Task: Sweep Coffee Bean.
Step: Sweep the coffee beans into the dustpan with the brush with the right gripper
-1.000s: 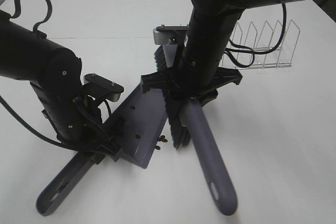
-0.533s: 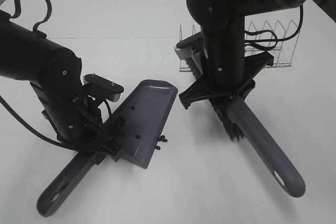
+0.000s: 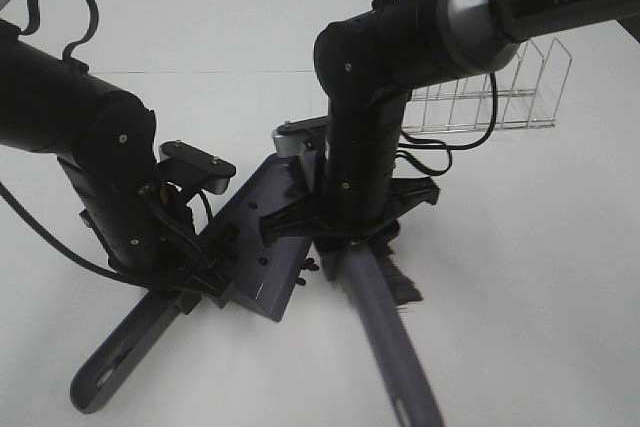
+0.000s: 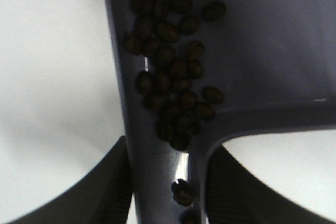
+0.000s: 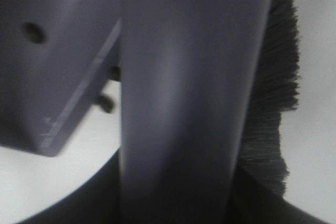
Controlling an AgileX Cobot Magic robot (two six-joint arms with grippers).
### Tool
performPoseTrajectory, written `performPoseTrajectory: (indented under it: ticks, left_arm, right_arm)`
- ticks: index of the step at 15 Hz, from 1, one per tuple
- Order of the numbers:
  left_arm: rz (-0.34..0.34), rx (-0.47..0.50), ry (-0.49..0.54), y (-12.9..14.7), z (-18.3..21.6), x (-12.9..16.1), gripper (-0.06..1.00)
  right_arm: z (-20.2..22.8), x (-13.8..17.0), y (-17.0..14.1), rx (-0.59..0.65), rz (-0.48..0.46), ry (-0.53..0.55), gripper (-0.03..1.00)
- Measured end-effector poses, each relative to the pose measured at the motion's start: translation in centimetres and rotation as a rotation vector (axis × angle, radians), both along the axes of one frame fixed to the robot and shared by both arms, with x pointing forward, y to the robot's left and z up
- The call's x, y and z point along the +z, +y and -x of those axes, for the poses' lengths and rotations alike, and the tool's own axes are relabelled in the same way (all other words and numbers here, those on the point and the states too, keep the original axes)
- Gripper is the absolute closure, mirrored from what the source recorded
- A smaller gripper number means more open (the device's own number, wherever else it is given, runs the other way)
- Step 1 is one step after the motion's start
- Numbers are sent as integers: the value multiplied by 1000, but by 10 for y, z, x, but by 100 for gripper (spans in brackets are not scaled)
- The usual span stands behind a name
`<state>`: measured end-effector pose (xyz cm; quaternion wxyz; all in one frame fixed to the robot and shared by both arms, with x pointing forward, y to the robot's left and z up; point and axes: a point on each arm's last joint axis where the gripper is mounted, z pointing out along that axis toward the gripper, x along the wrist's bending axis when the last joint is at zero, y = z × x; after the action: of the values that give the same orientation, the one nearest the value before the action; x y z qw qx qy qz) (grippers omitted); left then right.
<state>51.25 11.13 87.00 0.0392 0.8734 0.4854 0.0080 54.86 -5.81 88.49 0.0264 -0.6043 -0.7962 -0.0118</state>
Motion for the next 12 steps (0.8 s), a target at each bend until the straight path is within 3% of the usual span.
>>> performPoseTrajectory:
  ticks: [3, 6, 7, 12]
  left_arm:
    - [0, -6, 0, 0, 0, 0, 61]
    - [-1, -17, -1, 0, 0, 0, 61]
    - [0, -16, -1, 0, 0, 0, 61]
    - [-2, -19, -2, 0, 0, 0, 61]
  right_arm:
    - [3, 4, 24, -54, -236, 30, 68]
    - [-8, 22, 37, -20, -326, -3, 68]
    - [-13, 30, 41, 4, -331, -27, 68]
    - [-33, 57, 31, 116, -95, -121, 68]
